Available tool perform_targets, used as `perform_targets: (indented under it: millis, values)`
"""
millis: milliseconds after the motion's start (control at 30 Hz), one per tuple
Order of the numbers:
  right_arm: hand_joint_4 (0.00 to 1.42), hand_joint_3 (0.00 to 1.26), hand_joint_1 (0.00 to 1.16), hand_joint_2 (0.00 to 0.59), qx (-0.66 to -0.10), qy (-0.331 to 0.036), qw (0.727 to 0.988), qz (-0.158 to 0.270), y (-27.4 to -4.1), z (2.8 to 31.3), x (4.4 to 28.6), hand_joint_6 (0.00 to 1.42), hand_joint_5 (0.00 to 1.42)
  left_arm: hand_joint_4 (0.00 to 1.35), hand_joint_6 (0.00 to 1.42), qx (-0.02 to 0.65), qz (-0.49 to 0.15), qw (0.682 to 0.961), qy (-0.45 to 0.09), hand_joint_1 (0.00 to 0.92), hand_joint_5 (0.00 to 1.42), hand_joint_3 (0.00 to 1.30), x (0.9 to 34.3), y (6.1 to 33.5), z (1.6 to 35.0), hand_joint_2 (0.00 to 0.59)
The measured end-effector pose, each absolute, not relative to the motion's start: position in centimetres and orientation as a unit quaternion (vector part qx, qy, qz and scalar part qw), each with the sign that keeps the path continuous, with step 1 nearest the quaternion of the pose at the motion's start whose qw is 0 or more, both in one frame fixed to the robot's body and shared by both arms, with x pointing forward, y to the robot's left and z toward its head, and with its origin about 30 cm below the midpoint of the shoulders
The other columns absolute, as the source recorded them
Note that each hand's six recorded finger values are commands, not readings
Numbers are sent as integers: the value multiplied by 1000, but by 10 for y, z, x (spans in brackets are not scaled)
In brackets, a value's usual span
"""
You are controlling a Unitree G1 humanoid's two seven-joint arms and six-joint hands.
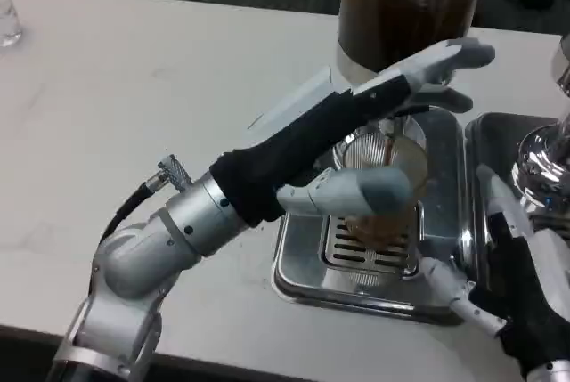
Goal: Grasp the cup under the faucet to collect the drink, then remove the cup.
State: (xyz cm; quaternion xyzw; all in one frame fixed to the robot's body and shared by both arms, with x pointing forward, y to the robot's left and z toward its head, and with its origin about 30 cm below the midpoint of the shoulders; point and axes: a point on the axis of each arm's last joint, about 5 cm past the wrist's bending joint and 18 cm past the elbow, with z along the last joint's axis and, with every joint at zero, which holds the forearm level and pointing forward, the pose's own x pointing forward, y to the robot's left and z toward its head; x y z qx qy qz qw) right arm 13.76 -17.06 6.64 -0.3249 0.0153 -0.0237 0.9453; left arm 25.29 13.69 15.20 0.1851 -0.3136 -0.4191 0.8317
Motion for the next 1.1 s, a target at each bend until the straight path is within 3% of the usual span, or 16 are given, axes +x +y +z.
perform_targets:
  millis: [200, 500, 1100]
  values:
    - [0, 0, 703, 205, -277, 5, 961, 7, -175, 60, 153, 0, 0, 16, 185, 185, -419, 831, -315, 0, 219, 115, 253, 136, 152, 43]
    - [0, 0, 711, 199, -256, 4, 966, 17, -172, 54, 177, 0, 0, 16, 133, 185, -422, 829, -316, 0, 205, 115, 252, 135, 152, 44]
    - [0, 0, 705, 188, -186, -16, 982, 40, -155, 50, 193, 0, 0, 16, 96, 189, -422, 829, -314, 0, 190, 115, 252, 133, 153, 48]
